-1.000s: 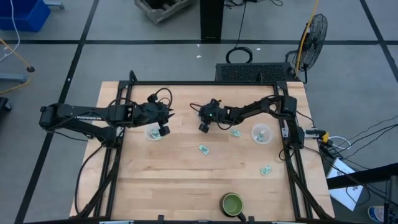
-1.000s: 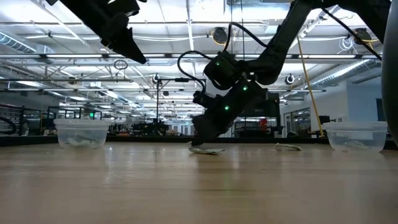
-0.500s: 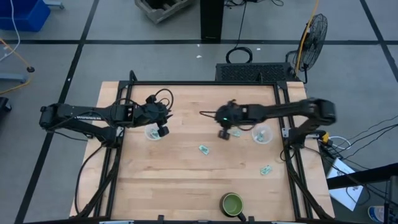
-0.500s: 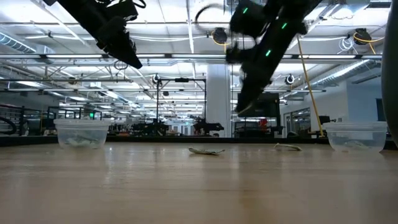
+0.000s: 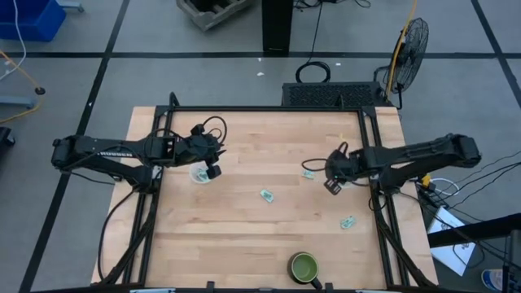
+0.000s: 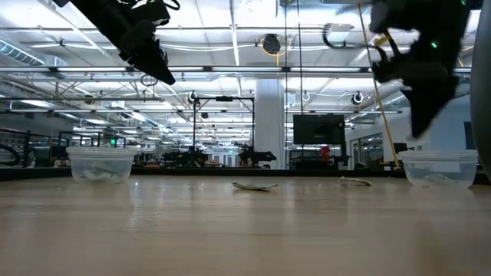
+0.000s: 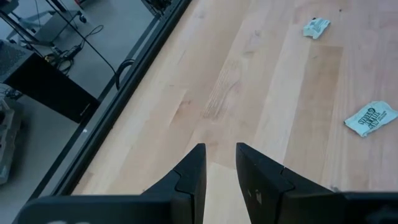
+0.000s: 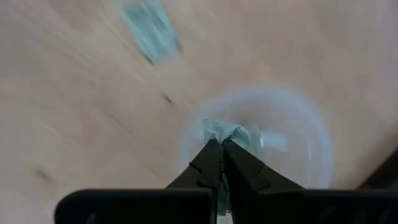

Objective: Pick and place Stevia / Truvia into bins
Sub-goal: Put the stevia packet into the right transparent container

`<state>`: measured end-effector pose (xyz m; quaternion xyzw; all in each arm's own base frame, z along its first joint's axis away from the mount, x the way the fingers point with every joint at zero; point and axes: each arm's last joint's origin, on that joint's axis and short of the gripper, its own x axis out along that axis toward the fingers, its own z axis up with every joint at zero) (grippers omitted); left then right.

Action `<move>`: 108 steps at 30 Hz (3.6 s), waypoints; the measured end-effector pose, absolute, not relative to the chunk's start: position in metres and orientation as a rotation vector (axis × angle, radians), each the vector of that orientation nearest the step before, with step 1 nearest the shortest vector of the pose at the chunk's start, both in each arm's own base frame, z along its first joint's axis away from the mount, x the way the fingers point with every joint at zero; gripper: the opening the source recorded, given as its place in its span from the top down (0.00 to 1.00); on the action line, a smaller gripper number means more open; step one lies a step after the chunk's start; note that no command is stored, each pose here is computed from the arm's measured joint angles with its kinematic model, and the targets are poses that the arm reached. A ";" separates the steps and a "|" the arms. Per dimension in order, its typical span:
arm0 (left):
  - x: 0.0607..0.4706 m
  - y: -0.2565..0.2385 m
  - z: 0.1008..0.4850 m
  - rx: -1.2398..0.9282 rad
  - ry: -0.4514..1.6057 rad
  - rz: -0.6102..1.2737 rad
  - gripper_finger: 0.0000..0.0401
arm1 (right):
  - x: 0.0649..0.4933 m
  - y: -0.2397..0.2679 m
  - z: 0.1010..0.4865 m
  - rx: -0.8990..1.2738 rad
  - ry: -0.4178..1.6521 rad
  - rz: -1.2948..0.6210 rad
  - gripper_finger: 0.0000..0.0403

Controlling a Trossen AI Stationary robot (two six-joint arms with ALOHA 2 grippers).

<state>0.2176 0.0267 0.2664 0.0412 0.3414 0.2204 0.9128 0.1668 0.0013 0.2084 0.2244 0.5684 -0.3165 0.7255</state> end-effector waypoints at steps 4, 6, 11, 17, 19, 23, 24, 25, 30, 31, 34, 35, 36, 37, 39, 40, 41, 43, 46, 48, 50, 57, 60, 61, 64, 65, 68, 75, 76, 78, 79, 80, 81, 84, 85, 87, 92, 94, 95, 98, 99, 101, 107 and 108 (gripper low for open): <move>0.218 0.027 0.266 0.085 0.703 0.454 0.76 | 0.155 0.002 0.185 0.538 1.273 -0.703 0.99; 0.218 0.027 0.266 0.085 0.703 0.454 0.76 | 0.152 0.001 0.179 0.492 1.278 -0.709 0.99; 0.218 0.027 0.266 0.072 0.700 0.459 0.76 | 0.150 0.000 0.176 0.423 1.302 -0.697 0.96; 0.218 0.027 0.266 0.060 0.697 0.464 0.76 | 0.150 0.001 0.176 0.404 1.314 -0.664 0.83; 0.218 0.027 0.266 0.060 0.698 0.463 0.76 | 0.150 0.001 0.176 0.415 1.323 -0.653 0.79; 0.217 0.027 0.266 0.060 0.698 0.464 0.76 | 0.149 0.006 0.176 0.477 1.391 -0.550 0.74; 0.217 0.027 0.266 0.060 0.699 0.464 0.76 | 0.148 0.008 0.177 0.498 1.416 -0.525 0.74; 0.217 0.027 0.266 0.060 0.699 0.464 0.76 | 0.148 0.010 0.180 0.535 1.436 -0.507 0.75; 0.217 0.027 0.266 0.063 0.700 0.463 0.76 | 0.145 0.017 0.200 0.705 1.529 -0.521 0.79; 0.217 0.027 0.266 0.063 0.700 0.463 0.76 | 0.146 0.015 0.203 0.676 1.507 -0.553 0.80; 0.217 0.027 0.266 0.063 0.700 0.463 0.76 | 0.151 0.011 0.214 0.599 1.407 -0.658 0.81; 0.217 0.027 0.266 0.063 0.700 0.463 0.76 | 0.151 0.011 0.218 0.604 1.384 -0.664 0.82; 0.217 0.027 0.266 0.062 0.700 0.463 0.76 | 0.152 0.012 0.224 0.626 1.368 -0.648 0.82; 0.217 0.027 0.266 0.060 0.699 0.464 0.76 | 0.154 0.014 0.230 0.664 1.353 -0.621 0.82; 0.217 0.027 0.266 0.059 0.699 0.464 0.76 | 0.156 0.021 0.241 0.741 1.324 -0.556 0.82; 0.217 0.027 0.266 0.059 0.699 0.464 0.76 | 0.157 0.025 0.246 0.776 1.309 -0.522 0.82; 0.217 0.027 0.266 0.058 0.699 0.465 0.76 | 0.157 0.031 0.249 0.799 1.296 -0.494 0.82; 0.217 0.027 0.266 0.058 0.699 0.465 0.76 | 0.159 0.045 0.254 0.859 1.259 -0.435 0.82; 0.217 0.027 0.266 0.057 0.699 0.465 0.76 | 0.160 0.072 0.257 0.924 1.230 -0.347 0.83; 0.217 0.027 0.266 0.058 0.699 0.465 0.76 | 0.157 0.090 0.256 0.979 1.248 -0.331 0.84; 0.217 0.027 0.266 0.058 0.699 0.465 0.76 | 0.152 0.104 0.252 1.051 1.292 -0.386 0.85; 0.217 0.027 0.266 0.034 0.693 0.473 0.76 | 0.131 0.125 0.210 1.168 1.421 -0.647 0.86; 0.217 0.027 0.266 -0.009 0.682 0.489 0.76 | 0.123 0.120 0.185 1.160 1.462 -0.713 0.85; 0.217 0.027 0.266 -0.013 0.681 0.490 0.76 | 0.120 0.117 0.179 1.160 1.481 -0.733 0.84; 0.217 0.027 0.266 -0.003 0.684 0.487 0.76 | 0.114 0.110 0.162 1.156 1.487 -0.801 0.84; 0.217 0.027 0.266 -0.002 0.684 0.486 0.76 | 0.113 0.109 0.157 1.150 1.486 -0.800 0.85; 0.217 0.027 0.266 -0.005 0.684 0.487 0.76 | 0.112 0.108 0.145 1.169 1.480 -0.743 0.85; 0.217 0.027 0.266 -0.010 0.682 0.490 0.76 | 0.113 0.108 0.132 1.235 1.453 -0.662 0.85; 0.217 0.027 0.266 -0.010 0.682 0.490 0.76 | 0.112 0.108 0.131 1.234 1.453 -0.664 0.85; 0.217 0.027 0.266 -0.010 0.682 0.491 0.76 | 0.111 0.107 0.129 1.230 1.452 -0.669 0.85; 0.217 0.027 0.266 -0.011 0.682 0.491 0.76 | 0.111 0.107 0.128 1.228 1.442 -0.671 0.85; 0.217 0.027 0.266 -0.011 0.682 0.491 0.76 | 0.111 0.106 0.128 1.228 1.431 -0.670 0.85; 0.217 0.027 0.266 -0.011 0.682 0.491 0.76 | 0.111 0.106 0.127 1.231 1.422 -0.665 0.85; 0.217 0.027 0.266 -0.011 0.682 0.491 0.76 | 0.111 0.106 0.126 1.229 1.420 -0.657 0.85; 0.217 0.027 0.266 -0.011 0.682 0.491 0.76 | 0.111 0.106 0.126 1.218 1.423 -0.651 0.85; 0.217 0.027 0.266 -0.012 0.682 0.491 0.76 | 0.110 0.104 0.125 1.168 1.429 -0.645 0.85; 0.217 0.027 0.266 -0.013 0.682 0.491 0.76 | 0.107 0.102 0.125 1.223 1.440 -0.733 0.88; 0.217 0.027 0.266 -0.013 0.682 0.492 0.76 | 0.107 0.103 0.128 1.218 1.437 -0.701 0.90; 0.217 0.027 0.266 -0.013 0.682 0.491 0.76 | 0.108 0.103 0.130 1.209 1.426 -0.680 0.91; 0.217 0.027 0.266 -0.012 0.682 0.491 0.76 | 0.110 0.103 0.138 1.205 1.355 -0.646 0.91; 0.217 0.027 0.266 -0.012 0.682 0.491 0.76 | 0.111 0.103 0.141 1.213 1.326 -0.639 0.91; 0.217 0.027 0.266 -0.012 0.683 0.491 0.76 | 0.113 0.104 0.147 1.236 1.304 -0.604 0.90; 0.217 0.027 0.266 -0.012 0.683 0.491 0.76 | 0.113 0.104 0.157 1.276 1.283 -0.551 0.86; 0.217 0.027 0.266 -0.012 0.683 0.491 0.76 | 0.113 0.103 0.158 1.279 1.281 -0.546 0.85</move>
